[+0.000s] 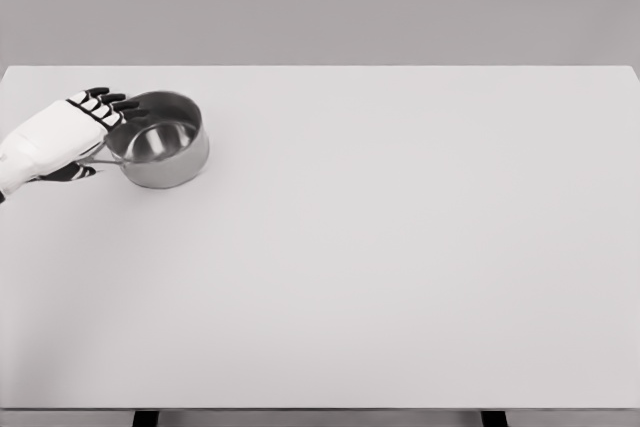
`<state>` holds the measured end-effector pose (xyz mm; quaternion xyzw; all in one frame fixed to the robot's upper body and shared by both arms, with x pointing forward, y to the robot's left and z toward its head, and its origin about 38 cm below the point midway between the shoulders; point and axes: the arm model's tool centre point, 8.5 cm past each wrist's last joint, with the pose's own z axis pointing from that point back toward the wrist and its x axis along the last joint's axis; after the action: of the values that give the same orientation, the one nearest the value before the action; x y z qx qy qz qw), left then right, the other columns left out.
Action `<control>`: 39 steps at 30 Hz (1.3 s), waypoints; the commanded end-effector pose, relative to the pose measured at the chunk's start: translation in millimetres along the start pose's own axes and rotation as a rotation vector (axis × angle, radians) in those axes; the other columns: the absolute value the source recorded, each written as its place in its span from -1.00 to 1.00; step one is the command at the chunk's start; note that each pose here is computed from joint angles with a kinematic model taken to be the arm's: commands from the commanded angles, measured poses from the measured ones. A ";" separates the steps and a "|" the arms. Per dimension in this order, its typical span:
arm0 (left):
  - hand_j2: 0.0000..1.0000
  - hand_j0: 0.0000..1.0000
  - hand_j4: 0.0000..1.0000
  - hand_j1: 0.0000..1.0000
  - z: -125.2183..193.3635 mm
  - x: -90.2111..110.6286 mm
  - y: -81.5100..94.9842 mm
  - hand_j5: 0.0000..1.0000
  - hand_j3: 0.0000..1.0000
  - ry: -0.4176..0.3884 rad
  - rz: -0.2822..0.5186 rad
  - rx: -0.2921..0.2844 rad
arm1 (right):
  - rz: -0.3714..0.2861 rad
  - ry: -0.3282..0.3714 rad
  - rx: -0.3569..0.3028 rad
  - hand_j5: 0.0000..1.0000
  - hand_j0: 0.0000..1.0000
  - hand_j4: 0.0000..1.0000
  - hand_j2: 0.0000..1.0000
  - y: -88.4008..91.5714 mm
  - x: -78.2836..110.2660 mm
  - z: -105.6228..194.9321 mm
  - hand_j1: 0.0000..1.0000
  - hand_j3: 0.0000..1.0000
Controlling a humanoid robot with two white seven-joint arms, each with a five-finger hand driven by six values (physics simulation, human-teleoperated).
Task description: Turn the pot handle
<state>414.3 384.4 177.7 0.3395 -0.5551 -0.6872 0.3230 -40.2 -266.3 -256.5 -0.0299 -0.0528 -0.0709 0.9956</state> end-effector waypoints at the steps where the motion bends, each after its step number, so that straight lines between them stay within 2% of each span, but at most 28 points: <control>1: 1.00 1.00 1.00 1.00 6.9 -11.1 -6.2 1.00 1.00 0.030 0.012 -0.023 | -0.001 0.000 0.000 1.00 1.00 1.00 1.00 0.0 0.0 0.0 1.00 1.00; 7: 1.00 1.00 1.00 1.00 8.0 -31.2 -13.9 1.00 1.00 0.090 0.013 -0.054 | -0.001 0.000 0.000 1.00 1.00 1.00 1.00 0.0 0.0 0.0 1.00 1.00; 13: 1.00 1.00 1.00 1.00 6.8 -51.6 -13.9 1.00 1.00 0.143 0.012 -0.072 | 0.001 0.000 0.000 1.00 1.00 1.00 1.00 0.1 0.0 0.0 1.00 1.00; 21: 1.00 1.00 1.00 1.00 3.3 -67.5 -12.1 1.00 1.00 0.184 0.014 -0.083 | -0.001 0.000 0.000 1.00 1.00 1.00 1.00 0.0 0.0 0.0 1.00 1.00; 24: 1.00 1.00 1.00 1.00 -4.6 -68.1 -4.9 1.00 1.00 0.184 -0.012 -0.078 | -0.001 0.000 0.000 1.00 1.00 1.00 1.00 0.0 0.0 0.0 1.00 1.00; 26: 1.00 1.00 1.00 1.00 -3.1 -76.6 -6.5 1.00 1.00 0.207 0.002 -0.086 | -0.001 0.000 0.000 1.00 1.00 1.00 1.00 0.0 0.0 0.0 1.00 1.00; 30: 1.00 1.00 1.00 1.00 -4.5 -79.0 -1.4 1.00 1.00 0.210 -0.001 -0.073 | -0.001 0.000 0.000 1.00 1.00 1.00 1.00 0.0 0.0 0.0 1.00 1.00; 33: 1.00 1.00 1.00 1.00 -4.4 -76.2 -2.0 1.00 1.00 0.202 0.000 -0.070 | 0.001 0.000 0.000 1.00 1.00 1.00 1.00 0.0 0.0 0.0 1.00 1.00; 36: 1.00 1.00 1.00 1.00 -4.5 -44.1 24.1 1.00 1.00 0.101 -0.047 0.014 | 0.001 0.000 0.000 1.00 1.00 1.00 1.00 0.0 0.0 0.0 1.00 1.00; 38: 1.00 1.00 1.00 1.00 10.5 -39.9 38.1 1.00 1.00 0.071 -0.047 0.044 | -0.001 0.000 0.000 1.00 1.00 1.00 1.00 0.0 0.0 0.0 1.00 1.00; 39: 1.00 1.00 1.00 1.00 17.1 -30.7 46.1 1.00 1.00 0.034 -0.038 0.067 | -0.001 0.000 0.000 1.00 1.00 1.00 1.00 0.0 0.0 0.0 1.00 1.00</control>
<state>420.2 422.5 180.8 0.3619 -0.5255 -0.6854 0.3509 -40.2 -266.3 -256.5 -0.0299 -0.0528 -0.0709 0.9956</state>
